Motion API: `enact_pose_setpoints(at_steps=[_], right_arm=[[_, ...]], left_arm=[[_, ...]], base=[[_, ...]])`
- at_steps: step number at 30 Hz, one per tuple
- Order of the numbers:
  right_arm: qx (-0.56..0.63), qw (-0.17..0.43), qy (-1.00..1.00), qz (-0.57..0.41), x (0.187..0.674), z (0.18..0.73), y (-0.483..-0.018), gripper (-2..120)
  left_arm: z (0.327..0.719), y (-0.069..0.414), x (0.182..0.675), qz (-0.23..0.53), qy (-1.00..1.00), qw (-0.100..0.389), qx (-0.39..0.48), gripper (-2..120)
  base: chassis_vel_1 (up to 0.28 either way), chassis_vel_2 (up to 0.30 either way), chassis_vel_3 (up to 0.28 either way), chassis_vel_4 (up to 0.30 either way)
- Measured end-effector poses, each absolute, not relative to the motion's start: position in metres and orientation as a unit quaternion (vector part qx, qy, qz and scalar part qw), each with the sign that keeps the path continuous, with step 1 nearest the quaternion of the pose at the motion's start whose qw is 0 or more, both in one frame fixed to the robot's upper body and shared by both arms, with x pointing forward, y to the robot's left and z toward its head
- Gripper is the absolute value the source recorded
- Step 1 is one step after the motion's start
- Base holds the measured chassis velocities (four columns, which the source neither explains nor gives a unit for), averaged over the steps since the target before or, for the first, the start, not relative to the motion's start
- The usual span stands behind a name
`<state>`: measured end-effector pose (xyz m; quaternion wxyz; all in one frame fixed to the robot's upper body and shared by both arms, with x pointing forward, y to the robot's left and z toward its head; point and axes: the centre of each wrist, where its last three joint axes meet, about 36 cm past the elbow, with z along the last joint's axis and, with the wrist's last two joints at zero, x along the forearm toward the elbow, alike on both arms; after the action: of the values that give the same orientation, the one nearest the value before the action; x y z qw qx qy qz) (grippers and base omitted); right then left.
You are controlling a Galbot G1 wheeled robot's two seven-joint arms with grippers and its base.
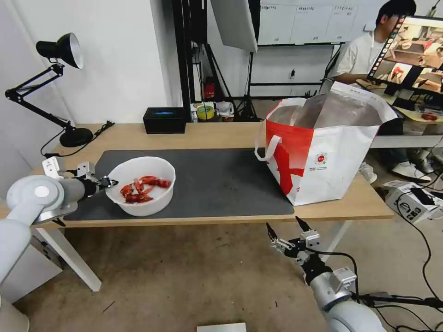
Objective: Pick up the trash from the table and place it into the takeout bag.
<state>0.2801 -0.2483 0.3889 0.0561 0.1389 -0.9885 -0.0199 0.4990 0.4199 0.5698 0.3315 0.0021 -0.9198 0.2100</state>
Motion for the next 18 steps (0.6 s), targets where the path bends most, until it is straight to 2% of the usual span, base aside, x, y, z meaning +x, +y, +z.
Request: enact_pose_setpoints(at_steps=[18], right_arm=[[0.139, 0.056, -0.989, -0.020, 0.280, 0.389, -0.248, 100]], left_arm=[[0.620, 0.389, 0.514, 0.206, -0.935, 0.284, -0.052, 0]], base=[[0.000, 0.000, 0.000, 0.000]])
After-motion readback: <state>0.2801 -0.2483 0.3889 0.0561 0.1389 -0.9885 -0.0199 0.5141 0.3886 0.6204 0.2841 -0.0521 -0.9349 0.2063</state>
